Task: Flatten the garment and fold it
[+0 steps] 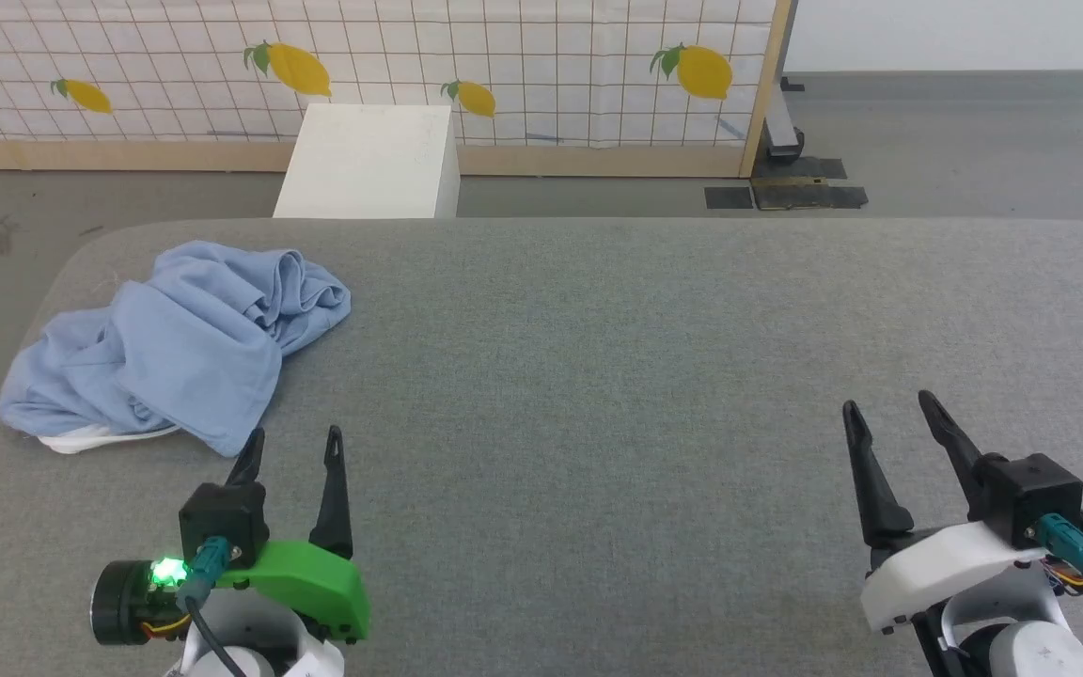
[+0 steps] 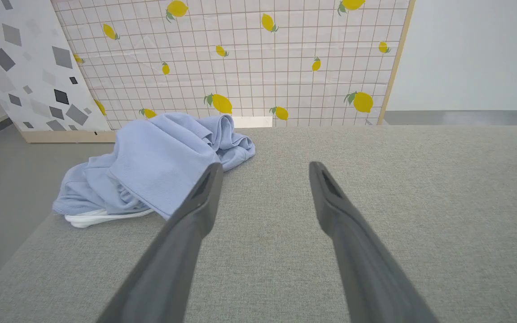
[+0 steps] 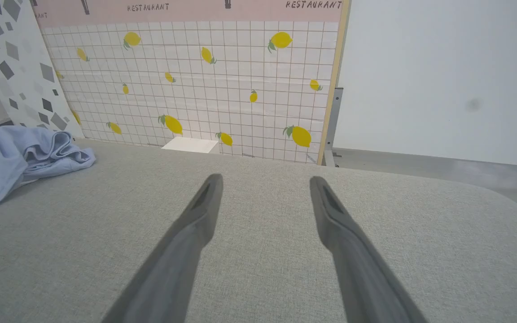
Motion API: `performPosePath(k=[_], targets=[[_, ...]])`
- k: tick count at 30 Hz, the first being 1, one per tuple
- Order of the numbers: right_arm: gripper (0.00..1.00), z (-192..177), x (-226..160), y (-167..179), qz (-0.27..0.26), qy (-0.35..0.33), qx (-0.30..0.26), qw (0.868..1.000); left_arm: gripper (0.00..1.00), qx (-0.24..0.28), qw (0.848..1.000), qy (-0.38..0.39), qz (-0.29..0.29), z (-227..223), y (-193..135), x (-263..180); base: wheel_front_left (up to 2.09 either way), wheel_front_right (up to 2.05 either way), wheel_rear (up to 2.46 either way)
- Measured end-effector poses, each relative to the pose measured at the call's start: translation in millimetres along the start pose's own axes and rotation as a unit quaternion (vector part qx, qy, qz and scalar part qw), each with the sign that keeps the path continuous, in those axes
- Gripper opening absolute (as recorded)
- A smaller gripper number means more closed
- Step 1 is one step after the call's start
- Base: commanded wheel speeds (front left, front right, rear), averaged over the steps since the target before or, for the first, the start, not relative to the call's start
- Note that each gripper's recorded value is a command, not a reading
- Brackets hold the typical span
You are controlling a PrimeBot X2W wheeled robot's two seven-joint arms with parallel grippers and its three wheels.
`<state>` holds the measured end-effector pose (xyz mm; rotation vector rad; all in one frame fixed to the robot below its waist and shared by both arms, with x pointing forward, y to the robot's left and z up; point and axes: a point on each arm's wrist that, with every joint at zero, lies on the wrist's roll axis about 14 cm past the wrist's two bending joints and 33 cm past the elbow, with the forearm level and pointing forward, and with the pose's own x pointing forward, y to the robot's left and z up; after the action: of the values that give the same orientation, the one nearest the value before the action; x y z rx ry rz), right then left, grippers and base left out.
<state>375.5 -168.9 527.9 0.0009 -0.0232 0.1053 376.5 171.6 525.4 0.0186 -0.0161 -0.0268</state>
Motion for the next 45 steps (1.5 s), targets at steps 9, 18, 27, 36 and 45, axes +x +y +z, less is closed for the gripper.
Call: performPosePath(k=[9,18,27,36,45], targets=[[1.00,-1,-1,-3,-0.005,-0.005,0.009,1.000,1.00,-0.006,1.000,-0.001,-0.002,-3,-2,0,0.00,0.00,0.00],[1.00,-1,-1,-6,-0.010,-0.010,0.017,1.000,1.00,-0.010,1.000,-0.005,-0.008,-4,-4,0,0.00,0.00,0.00],[1.00,-2,-2,-9,-0.014,-0.015,0.023,1.000,1.00,-0.015,1.000,-0.008,-0.012,-5,-6,0,0.00,0.00,0.00],[1.00,-6,-5,-11,-0.019,-0.014,0.033,0.999,1.00,-0.024,1.000,-0.012,-0.015,-6,-8,-1,0.00,0.00,0.00],[1.00,-5,-6,-14,-0.023,-0.023,0.041,0.999,1.00,-0.028,0.999,-0.017,-0.019,-5,-9,-1,0.00,0.00,0.00]])
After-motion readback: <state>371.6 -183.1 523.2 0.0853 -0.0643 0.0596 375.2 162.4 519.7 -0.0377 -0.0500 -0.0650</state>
